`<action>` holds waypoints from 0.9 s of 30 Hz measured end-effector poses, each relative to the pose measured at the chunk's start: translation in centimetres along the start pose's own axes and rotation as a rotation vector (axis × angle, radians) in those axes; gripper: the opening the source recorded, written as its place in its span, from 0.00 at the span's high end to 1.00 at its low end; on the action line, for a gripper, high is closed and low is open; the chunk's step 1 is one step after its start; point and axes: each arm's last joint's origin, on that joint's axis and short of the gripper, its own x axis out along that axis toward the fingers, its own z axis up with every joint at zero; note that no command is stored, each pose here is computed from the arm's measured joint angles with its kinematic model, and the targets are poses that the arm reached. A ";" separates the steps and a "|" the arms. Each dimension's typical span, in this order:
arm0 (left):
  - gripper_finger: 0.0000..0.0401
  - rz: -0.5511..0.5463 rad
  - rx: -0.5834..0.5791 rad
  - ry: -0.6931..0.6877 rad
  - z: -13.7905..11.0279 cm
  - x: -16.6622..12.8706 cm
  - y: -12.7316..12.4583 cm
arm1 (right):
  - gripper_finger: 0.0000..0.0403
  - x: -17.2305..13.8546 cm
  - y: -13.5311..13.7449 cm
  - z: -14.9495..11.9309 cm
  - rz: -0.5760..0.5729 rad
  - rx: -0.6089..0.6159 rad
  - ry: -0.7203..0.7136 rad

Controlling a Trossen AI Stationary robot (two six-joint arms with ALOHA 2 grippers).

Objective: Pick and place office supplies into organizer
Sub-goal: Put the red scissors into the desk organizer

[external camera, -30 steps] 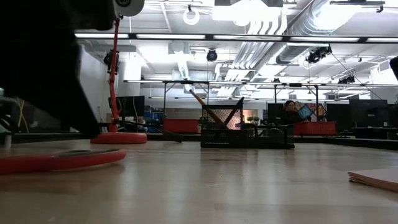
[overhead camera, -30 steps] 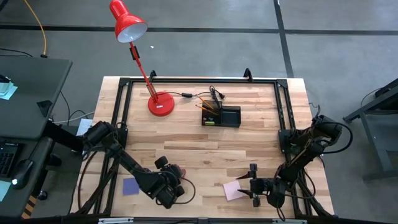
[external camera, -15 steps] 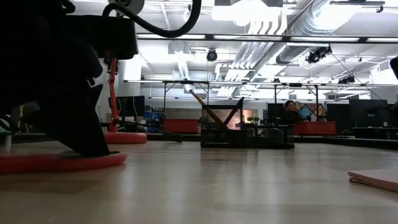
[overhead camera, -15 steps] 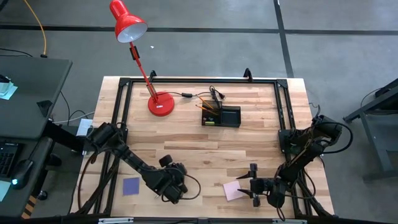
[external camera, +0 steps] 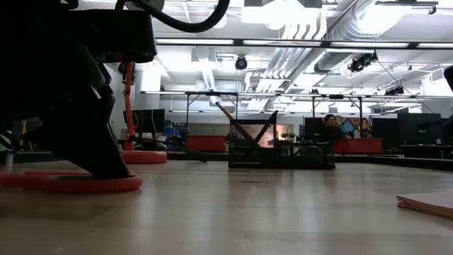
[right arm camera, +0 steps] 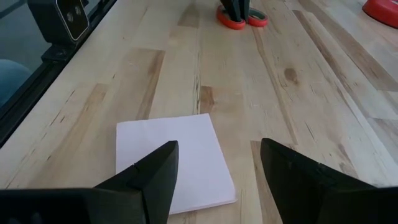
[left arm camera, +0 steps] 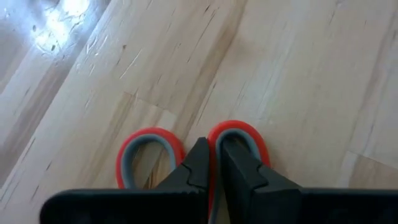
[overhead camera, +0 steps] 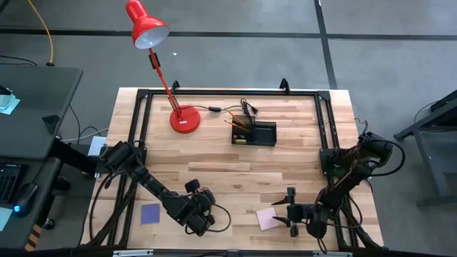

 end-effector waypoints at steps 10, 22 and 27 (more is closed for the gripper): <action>0.99 -0.019 0.094 -0.139 3.3 -2.4 -1.6 | 0.45 0.0 0.0 0.0 -0.001 0.036 0.000; 0.99 -0.072 0.248 -0.358 7.9 -7.1 -4.2 | 0.45 -0.2 0.2 0.9 -0.103 -0.208 -0.116; 1.00 -0.188 0.294 -0.487 8.6 -9.2 -6.1 | 0.45 1.0 -0.7 1.4 -0.090 -0.235 -0.083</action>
